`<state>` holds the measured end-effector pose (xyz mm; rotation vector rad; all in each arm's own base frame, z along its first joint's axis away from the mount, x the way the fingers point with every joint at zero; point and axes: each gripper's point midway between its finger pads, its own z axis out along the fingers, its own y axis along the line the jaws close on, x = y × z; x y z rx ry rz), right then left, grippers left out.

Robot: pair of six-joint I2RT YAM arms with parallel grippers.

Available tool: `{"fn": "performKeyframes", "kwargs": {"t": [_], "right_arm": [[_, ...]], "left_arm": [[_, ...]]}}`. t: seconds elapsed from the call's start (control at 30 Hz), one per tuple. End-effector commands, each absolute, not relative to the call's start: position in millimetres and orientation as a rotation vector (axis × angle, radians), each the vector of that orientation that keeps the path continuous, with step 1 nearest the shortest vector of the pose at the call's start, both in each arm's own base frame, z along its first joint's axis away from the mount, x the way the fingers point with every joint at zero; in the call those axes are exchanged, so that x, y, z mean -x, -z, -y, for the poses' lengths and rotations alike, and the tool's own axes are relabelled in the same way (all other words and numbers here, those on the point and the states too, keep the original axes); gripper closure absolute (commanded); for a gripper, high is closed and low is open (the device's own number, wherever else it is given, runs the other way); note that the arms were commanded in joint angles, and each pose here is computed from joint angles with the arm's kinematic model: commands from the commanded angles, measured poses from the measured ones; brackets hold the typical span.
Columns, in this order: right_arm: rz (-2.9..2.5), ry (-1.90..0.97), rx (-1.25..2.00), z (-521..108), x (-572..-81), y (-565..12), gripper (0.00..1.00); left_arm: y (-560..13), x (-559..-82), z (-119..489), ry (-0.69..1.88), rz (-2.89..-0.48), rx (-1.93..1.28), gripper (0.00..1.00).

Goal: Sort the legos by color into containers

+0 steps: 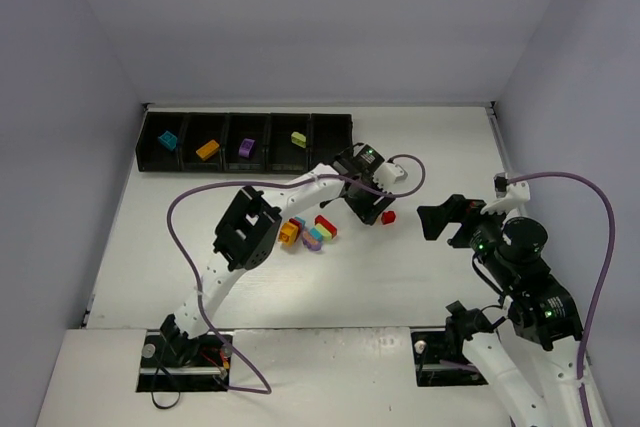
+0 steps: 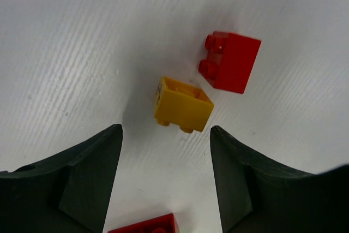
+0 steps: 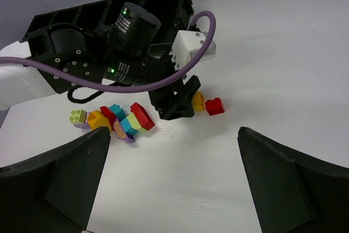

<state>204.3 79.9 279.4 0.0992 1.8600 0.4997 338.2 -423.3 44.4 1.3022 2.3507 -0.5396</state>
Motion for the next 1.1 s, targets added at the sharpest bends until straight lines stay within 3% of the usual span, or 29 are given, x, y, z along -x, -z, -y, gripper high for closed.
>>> {"fn": "performKeyframes", "kwargs": {"t": [0.0, 0.3, 0.7, 0.87, 1.07], "right_arm": [[-1.796, -0.548, -0.081, -87, -208, -296, 0.0], [-1.792, -0.553, -0.078, -88, -207, -298, 0.0], [-1.8, -0.548, -0.074, -87, -207, -293, 0.0], [-1.793, -0.547, -0.068, -87, -207, -297, 0.0], [-1.792, -0.55, -0.057, -89, -209, -302, 0.0]], "left_arm": [[-87, -352, 446, 0.564, -2.19, -1.31, 0.41], [-66, -356, 451, 0.547, -2.194, -1.319, 0.42], [-98, -358, 452, 0.566, -2.118, -1.267, 0.84], [-130, -361, 442, 0.569, -2.103, -1.178, 0.87], [-196, -393, 368, 0.545, -2.141, -0.8, 0.87]]}}
